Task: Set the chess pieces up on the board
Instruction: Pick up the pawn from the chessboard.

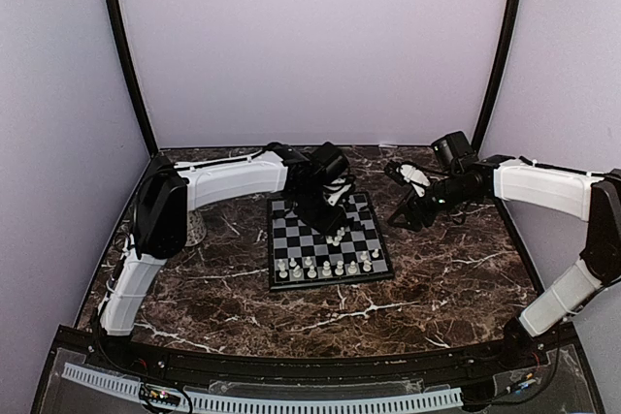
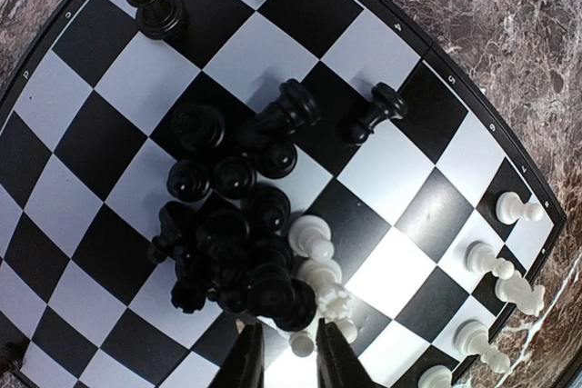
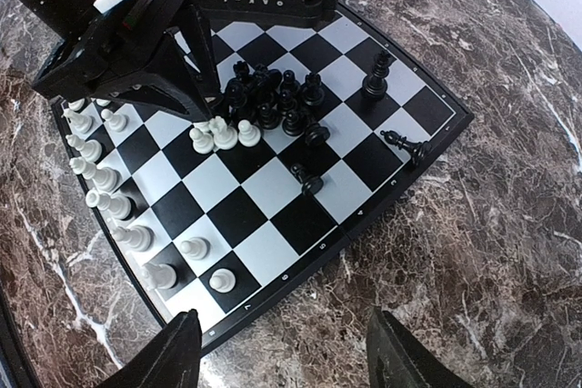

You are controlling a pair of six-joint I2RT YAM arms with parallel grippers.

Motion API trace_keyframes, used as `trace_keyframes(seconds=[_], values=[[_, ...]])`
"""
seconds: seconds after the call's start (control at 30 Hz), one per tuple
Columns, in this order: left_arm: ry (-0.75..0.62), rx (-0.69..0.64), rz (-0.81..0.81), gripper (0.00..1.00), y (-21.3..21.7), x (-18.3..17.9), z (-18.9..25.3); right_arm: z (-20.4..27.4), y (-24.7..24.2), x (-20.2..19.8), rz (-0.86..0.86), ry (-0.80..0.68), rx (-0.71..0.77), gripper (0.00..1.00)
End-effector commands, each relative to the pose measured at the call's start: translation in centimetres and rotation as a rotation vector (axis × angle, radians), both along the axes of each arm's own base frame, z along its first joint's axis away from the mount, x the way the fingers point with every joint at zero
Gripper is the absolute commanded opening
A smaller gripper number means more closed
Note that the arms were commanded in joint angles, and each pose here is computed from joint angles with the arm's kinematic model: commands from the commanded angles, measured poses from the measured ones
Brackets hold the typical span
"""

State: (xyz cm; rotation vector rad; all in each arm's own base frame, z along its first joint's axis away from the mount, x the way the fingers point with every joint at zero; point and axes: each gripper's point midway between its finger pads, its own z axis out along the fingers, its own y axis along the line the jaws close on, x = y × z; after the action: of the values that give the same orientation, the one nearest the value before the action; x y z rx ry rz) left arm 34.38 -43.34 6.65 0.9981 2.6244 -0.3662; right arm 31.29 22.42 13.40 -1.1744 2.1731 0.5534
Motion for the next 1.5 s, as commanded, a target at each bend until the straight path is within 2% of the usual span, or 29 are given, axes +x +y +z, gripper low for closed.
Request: trace_keyframes(seconds=[0.0, 0.33, 0.67, 0.93, 1.47], values=[[0.01, 0.002, 0.004, 0.22, 0.2, 0.1, 0.4, 0.5, -0.2, 0.3, -0.004, -0.033, 0.004, 0.63], [0.041, 0.013, 0.002, 0.23, 0.5, -0.5, 0.2, 0.4, -0.2, 0.3, -0.005, -0.032, 0.003, 0.63], [0.055, 0.012, 0.003, 0.07, 0.6, -0.8, 0.5, 0.4, -0.2, 0.2, -0.003, -0.029, 0.003, 0.63], [0.078, 0.033, 0.012, 0.01, 1.9, -2.0, 1.9, 0.4, -0.2, 0.3, -0.004, -0.027, 0.004, 0.63], [0.141, 0.023, -0.043, 0.0, 2.0, -5.6, 2.3, 0.5, -0.1, 0.3, 0.0, -0.024, 0.01, 0.63]])
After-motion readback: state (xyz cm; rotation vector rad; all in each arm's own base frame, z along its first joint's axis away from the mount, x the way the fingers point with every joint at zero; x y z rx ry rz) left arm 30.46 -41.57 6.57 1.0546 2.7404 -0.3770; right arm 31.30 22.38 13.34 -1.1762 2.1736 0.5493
